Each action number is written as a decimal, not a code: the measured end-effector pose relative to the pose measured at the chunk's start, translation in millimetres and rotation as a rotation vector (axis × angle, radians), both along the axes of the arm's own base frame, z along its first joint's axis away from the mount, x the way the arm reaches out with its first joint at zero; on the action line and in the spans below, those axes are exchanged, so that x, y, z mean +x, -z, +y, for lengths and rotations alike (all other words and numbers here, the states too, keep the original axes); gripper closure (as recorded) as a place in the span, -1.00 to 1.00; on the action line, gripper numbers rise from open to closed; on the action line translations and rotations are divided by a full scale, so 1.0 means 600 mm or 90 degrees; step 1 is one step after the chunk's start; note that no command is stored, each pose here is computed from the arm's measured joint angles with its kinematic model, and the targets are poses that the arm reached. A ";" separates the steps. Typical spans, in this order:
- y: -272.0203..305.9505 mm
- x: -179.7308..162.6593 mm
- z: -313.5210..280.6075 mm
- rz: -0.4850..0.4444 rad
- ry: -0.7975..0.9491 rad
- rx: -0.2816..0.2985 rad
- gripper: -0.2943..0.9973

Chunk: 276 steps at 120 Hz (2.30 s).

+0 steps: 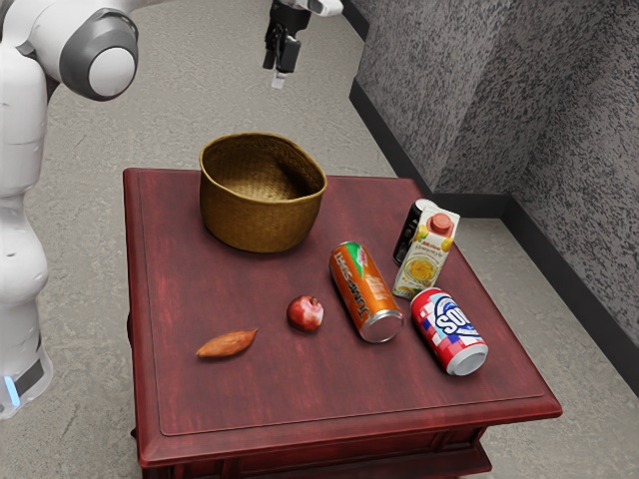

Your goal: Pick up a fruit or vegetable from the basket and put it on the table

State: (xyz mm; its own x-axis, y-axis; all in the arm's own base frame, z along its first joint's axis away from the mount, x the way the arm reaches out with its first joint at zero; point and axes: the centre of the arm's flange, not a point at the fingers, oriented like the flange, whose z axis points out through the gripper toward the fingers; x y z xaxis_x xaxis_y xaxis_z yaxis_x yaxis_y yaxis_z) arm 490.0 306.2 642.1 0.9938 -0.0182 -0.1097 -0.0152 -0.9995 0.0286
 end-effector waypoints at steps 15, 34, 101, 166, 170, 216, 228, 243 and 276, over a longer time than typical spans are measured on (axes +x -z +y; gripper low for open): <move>0.001 -0.001 0.003 -0.003 -0.002 -0.006 -0.54; -0.205 -0.088 -0.030 -0.146 -0.002 0.050 -0.54; 0.053 -0.044 -0.215 -0.033 0.360 -0.076 -0.54; 0.283 -0.061 -0.255 -0.045 0.461 -0.131 -0.54; 0.290 -0.065 -0.258 -0.045 0.465 -0.131 -0.54; 0.330 -0.069 -0.266 -0.059 0.492 -0.118 -0.54; 0.335 -0.069 -0.261 -0.064 0.492 -0.112 -0.54; 0.342 -0.069 -0.260 -0.069 0.493 -0.106 -0.54; 0.359 -0.071 -0.261 -0.075 0.495 -0.099 -0.54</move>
State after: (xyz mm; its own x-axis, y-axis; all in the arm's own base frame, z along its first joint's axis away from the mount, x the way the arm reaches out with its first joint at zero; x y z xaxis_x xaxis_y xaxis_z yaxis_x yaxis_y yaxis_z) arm 447.6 149.5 427.0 0.6949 -0.7169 0.0561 -0.7175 -0.6860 0.1209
